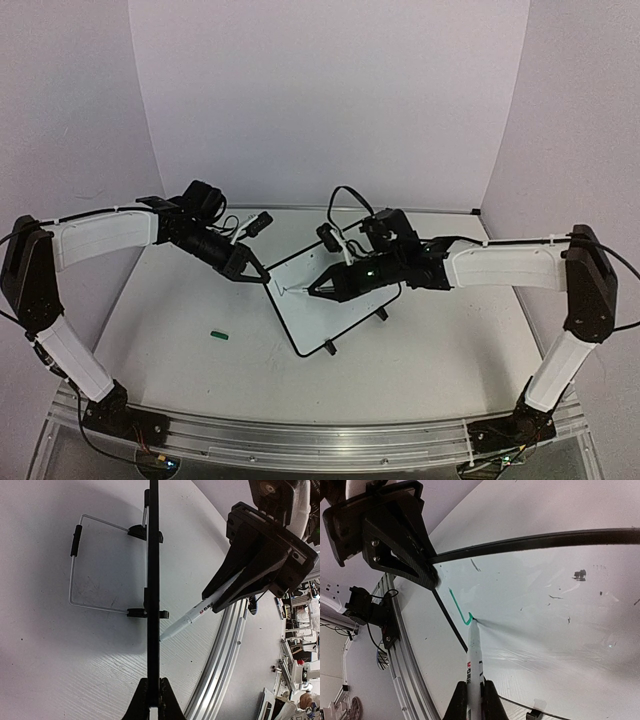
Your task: Write a sentence on the whiteboard
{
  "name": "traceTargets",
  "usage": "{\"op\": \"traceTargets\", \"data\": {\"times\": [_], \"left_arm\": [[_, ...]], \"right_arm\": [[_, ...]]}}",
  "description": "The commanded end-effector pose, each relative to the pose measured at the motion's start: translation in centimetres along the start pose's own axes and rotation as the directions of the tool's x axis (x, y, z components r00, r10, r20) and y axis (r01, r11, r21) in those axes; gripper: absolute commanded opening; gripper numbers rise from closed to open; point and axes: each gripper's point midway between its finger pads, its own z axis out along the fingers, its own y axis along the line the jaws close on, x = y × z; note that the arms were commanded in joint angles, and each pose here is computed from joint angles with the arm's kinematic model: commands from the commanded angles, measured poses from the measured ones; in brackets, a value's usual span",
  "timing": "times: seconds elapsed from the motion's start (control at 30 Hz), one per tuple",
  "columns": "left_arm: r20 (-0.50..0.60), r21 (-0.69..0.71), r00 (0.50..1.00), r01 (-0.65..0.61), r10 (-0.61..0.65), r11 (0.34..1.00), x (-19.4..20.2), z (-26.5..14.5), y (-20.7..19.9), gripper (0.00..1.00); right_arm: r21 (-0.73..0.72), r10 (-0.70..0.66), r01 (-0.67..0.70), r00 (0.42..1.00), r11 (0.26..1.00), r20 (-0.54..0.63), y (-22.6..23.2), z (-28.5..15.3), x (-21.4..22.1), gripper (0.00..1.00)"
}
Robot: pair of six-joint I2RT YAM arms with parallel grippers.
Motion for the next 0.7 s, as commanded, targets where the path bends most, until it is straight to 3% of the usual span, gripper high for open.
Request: {"op": "traceTargets", "data": {"times": [0.0,0.67], "left_arm": [[-0.004,0.007,0.998,-0.06,0.06,0.998,-0.4,-0.3,-0.9,0.0],[-0.005,0.015,0.998,-0.059,0.059,0.998,-0.3,-0.2,-1.0,0.0]], "right_arm": [[0.052,-0.003,0.001,1.0,0.999,0.025,-0.4,-1.2,-0.2,0.0],[0.053,-0.053,0.048,0.994,0.997,0.099,0.8,-1.6,-3.9,0.0]]}}
